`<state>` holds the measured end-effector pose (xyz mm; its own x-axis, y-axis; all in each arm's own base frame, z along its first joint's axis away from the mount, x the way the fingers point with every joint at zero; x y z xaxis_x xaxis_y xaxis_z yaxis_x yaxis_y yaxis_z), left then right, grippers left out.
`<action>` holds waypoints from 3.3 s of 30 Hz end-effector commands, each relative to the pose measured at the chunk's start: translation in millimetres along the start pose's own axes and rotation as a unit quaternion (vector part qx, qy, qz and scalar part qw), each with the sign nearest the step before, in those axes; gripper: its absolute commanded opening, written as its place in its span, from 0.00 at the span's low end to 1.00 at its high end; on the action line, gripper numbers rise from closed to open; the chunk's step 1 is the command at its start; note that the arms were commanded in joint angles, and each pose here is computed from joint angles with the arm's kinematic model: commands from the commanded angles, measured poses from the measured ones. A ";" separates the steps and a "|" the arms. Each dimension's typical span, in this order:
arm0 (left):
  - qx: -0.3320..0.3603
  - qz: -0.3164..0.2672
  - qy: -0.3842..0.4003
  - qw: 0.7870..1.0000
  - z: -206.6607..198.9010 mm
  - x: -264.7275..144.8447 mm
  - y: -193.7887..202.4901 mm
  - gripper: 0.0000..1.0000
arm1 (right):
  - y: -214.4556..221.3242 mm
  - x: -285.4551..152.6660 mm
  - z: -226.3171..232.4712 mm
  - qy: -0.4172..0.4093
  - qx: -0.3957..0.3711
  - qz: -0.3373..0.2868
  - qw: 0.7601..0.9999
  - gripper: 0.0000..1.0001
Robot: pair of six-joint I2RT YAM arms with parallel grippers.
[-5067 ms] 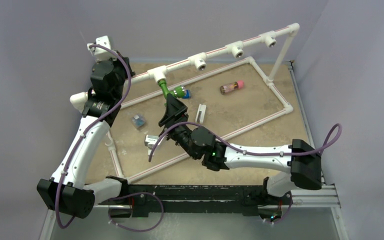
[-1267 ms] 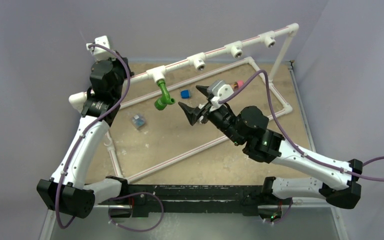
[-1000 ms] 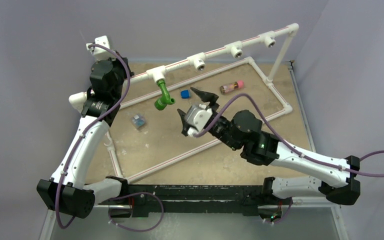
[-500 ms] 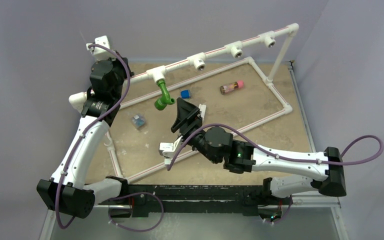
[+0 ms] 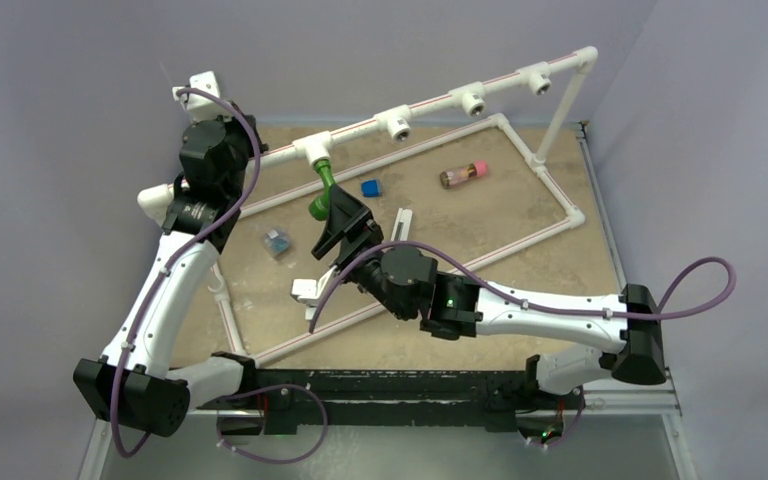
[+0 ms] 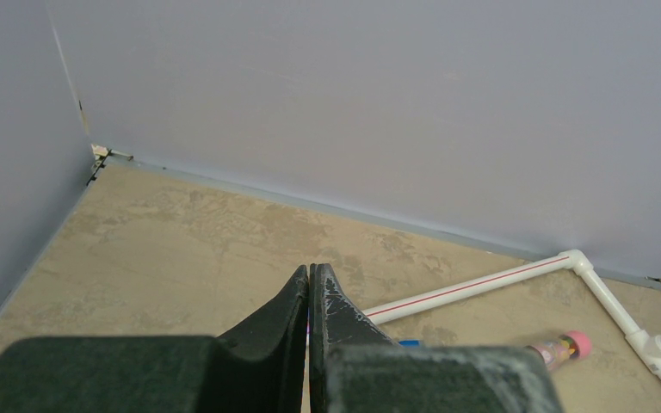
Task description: Install the water faucets
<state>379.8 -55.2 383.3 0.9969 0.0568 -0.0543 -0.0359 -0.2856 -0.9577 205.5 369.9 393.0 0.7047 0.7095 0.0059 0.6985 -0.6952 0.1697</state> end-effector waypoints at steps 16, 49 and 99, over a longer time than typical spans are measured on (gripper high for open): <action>0.034 0.145 -0.003 0.989 10.7 -13.4 80.7 0.00 | 6.7 28.0 3.0 -0.012 -0.016 0.021 1.000 0.78; 0.037 0.140 0.000 0.989 6.7 -14.2 77.9 0.00 | 22.9 43.0 2.9 0.087 0.226 0.061 0.968 0.00; 0.036 0.130 0.001 0.991 7.9 -20.9 72.1 0.00 | -26.2 -3.4 -1.2 0.074 0.986 -0.145 0.035 0.75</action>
<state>375.6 -55.8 385.0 0.9974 0.0582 -0.0418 -0.0233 -0.2877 -0.9574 189.9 397.1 388.4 0.7291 0.5943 0.3394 -0.5614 0.8030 -0.2000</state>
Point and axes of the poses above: each gripper's point midway between its finger pads, its own x axis out along the fingers, its own z axis along the line the jaws close on, y = z × x, the point moved 2 cm from there along -x, back along the fingers, and after that the axes turned 1 degree about -x, right-handed, at the moved point
